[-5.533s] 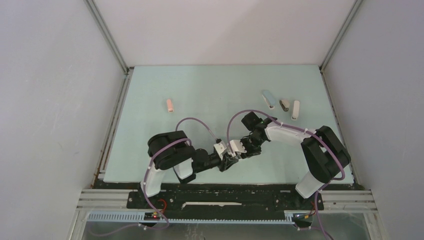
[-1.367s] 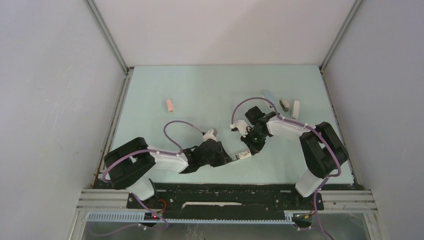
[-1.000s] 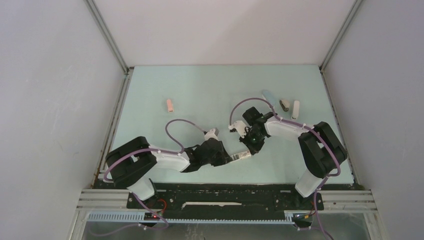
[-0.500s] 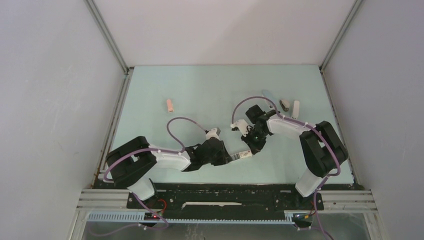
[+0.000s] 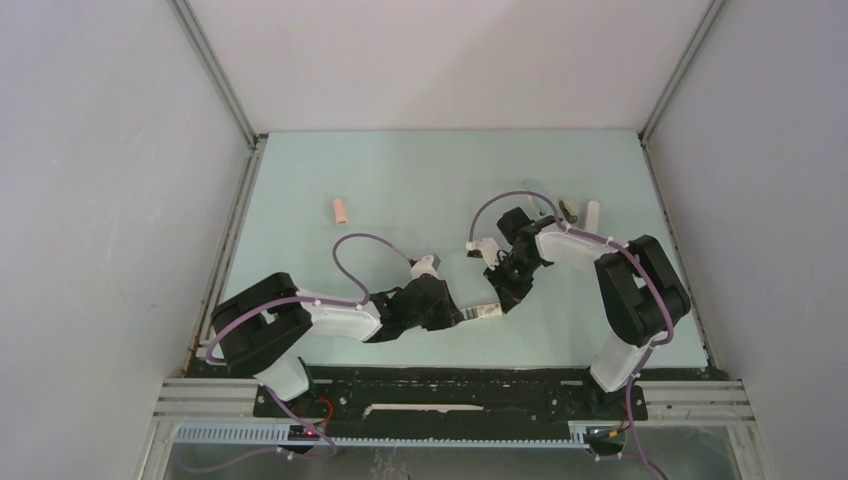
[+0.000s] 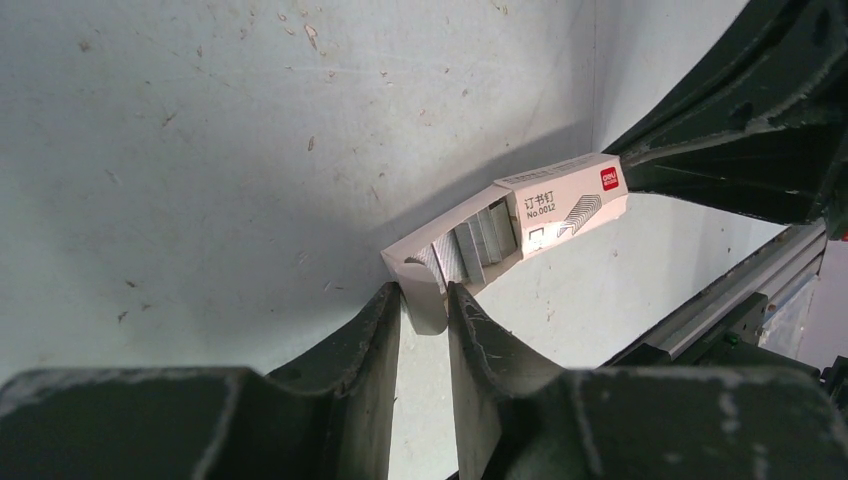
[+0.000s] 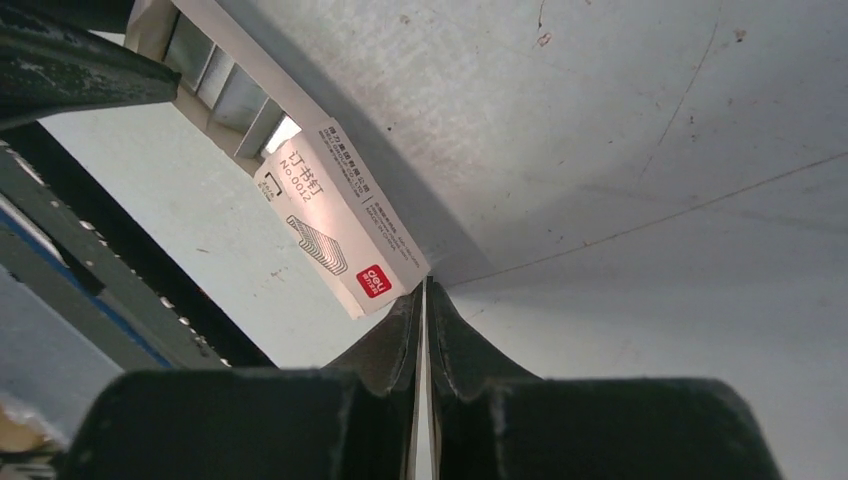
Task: Unload the staples from the stapler
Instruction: Close the staple box at the center of the board.
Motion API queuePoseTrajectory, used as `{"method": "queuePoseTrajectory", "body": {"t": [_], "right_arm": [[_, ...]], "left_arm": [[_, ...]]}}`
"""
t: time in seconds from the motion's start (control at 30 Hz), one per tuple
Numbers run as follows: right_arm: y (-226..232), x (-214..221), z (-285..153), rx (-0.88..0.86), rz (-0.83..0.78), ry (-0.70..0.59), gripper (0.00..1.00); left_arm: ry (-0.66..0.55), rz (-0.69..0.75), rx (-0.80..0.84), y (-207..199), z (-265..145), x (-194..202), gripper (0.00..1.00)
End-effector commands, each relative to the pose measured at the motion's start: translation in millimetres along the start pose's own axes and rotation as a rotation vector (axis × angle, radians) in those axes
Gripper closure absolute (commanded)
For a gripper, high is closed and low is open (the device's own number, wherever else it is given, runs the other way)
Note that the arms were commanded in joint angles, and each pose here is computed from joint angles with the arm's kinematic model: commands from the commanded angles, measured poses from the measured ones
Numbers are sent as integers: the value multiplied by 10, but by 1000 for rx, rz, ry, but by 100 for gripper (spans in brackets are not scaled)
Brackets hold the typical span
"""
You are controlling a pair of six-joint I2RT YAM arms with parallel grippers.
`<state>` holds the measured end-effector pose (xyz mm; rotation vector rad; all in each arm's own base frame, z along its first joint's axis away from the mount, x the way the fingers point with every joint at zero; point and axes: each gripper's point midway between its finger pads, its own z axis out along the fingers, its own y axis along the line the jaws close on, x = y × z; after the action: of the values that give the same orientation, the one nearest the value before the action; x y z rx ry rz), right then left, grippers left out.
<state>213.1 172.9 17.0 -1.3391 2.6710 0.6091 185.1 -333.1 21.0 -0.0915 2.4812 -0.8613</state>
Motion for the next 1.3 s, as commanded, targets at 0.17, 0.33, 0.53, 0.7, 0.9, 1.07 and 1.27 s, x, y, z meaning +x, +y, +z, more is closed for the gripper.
{"method": "queuePoseTrajectory", "body": {"t": [0.17, 0.33, 0.53, 0.7, 0.9, 1.07, 1.27], "right_arm": [[129, -96, 31, -162, 270, -30, 90], [34, -98, 71, -161, 371, -35, 91], [-1, -134, 83, -164, 418, -52, 92], [8, -146, 92, -169, 416, -55, 91], [-16, -171, 108, -139, 386, -45, 91], [-242, -127, 79, -37, 383, -42, 92], [-374, -156, 26, 31, 374, -65, 92]], "left_arm": [[-34, -3, 19, -101, -35, -112, 70], [-28, -4, 41, -148, -42, -103, 70], [-14, -15, 76, -219, -24, -72, 70], [-3, -17, 96, -282, 9, -62, 70], [1, -11, 99, -295, 49, -61, 70], [-9, 3, 66, -214, 67, -83, 70], [-11, 19, 43, -134, 73, -108, 70]]}}
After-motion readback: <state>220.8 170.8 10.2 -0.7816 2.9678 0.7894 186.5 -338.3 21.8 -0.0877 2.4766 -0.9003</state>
